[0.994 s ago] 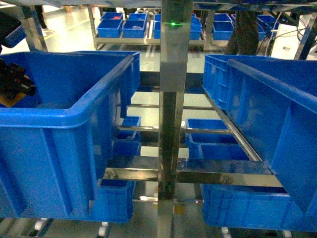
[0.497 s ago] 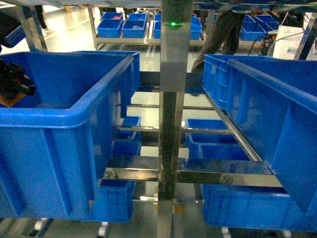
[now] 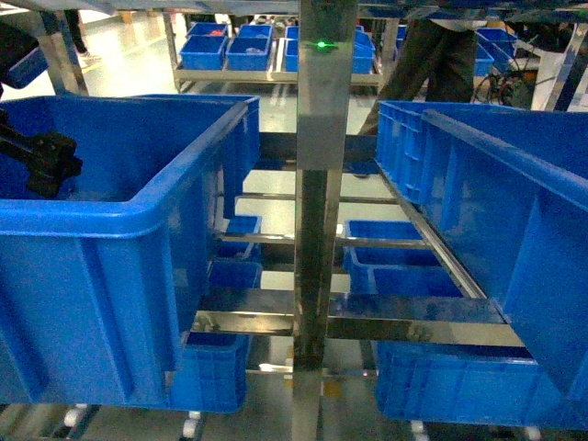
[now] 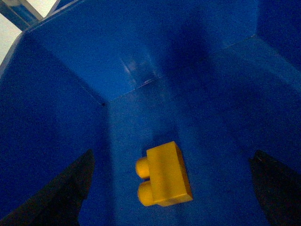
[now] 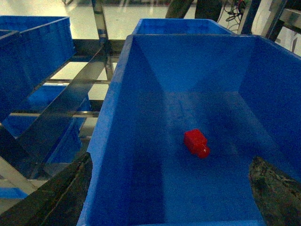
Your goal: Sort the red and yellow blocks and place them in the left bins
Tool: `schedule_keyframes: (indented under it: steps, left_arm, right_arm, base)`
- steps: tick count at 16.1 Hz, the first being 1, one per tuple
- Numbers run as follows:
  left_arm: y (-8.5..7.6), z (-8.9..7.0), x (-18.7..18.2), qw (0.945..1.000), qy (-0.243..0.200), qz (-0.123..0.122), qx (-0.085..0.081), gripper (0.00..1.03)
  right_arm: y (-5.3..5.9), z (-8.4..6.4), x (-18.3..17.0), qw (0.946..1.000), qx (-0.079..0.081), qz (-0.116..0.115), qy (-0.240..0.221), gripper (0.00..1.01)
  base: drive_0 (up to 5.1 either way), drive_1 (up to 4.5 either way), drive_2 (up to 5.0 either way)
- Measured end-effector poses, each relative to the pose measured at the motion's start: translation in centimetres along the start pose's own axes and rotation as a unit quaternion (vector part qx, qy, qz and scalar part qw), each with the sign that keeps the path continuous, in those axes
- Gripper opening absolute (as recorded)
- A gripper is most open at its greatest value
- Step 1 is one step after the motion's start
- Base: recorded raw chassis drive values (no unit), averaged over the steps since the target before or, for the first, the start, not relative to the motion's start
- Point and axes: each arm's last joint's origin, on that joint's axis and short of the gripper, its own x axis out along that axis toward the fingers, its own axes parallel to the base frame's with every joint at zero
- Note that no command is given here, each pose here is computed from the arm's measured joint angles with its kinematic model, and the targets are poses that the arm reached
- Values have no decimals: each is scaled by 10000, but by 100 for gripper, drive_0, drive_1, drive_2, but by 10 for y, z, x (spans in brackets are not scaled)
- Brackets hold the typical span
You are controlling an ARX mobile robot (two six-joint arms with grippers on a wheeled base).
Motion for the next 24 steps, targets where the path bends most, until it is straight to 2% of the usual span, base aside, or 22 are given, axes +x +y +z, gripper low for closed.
schedule_keyframes:
  steps: [2, 5, 6, 8, 10, 12, 14, 15, 17, 19, 20, 21, 24]
  left_arm:
    - [0, 0, 0, 10000, 1, -3, 0, 98]
    - [-8, 0, -10, 9995, 57, -298, -41, 98]
    - [-10, 7, -20, 9991, -50, -410, -36, 98]
    - [-6, 25, -45, 9982, -403, -442, -64, 98]
    - [-4, 32, -71, 9963, -581, -612, -138, 98]
    - [-1, 21, -90, 9956, -473, -751, -287, 98]
    - [2, 14, -112, 9948, -478, -792, -438, 98]
    - [6, 14, -127, 9944, -796, -573, -387, 98]
    - [4, 14, -157, 9916, -1027, -614, -497, 98]
    - [1, 12, -181, 9879, -1044, -756, -868, 98]
    - [1, 9, -191, 9852, -1023, -732, -1168, 98]
    - [3, 8, -195, 9836, -989, -710, -1328, 98]
    - [5, 5, -202, 9801, -1037, -521, -1610, 98]
  right_arm:
    - [0, 0, 0, 10000, 0, -2, 0, 98]
    - [0, 0, 0, 10000, 0, 0, 0, 98]
    - [0, 0, 0, 10000, 0, 0, 0, 98]
    - [0, 0, 0, 10000, 0, 0, 0, 98]
    - [0, 0, 0, 10000, 0, 2, 0, 98]
    - [0, 0, 0, 10000, 0, 2, 0, 98]
    - [0, 0, 0, 10000, 0, 2, 0, 98]
    - [0, 0, 0, 10000, -2, 4, 0, 98]
    - [0, 0, 0, 10000, 0, 2, 2, 98]
    - [0, 0, 0, 10000, 0, 6, 0, 98]
    - [0, 0, 0, 10000, 0, 6, 0, 98]
    - [0, 0, 0, 10000, 0, 6, -2, 98]
    - [0, 0, 0, 10000, 0, 6, 0, 98]
  base:
    - [0, 0, 0]
    - [0, 0, 0]
    - [0, 0, 0]
    - [0, 0, 0]
    - [0, 0, 0]
    - [0, 0, 0]
    - [0, 0, 0]
    - [0, 0, 0]
    - [0, 0, 0]
    - [0, 0, 0]
    - [0, 0, 0]
    - [0, 0, 0]
    - [0, 0, 0]
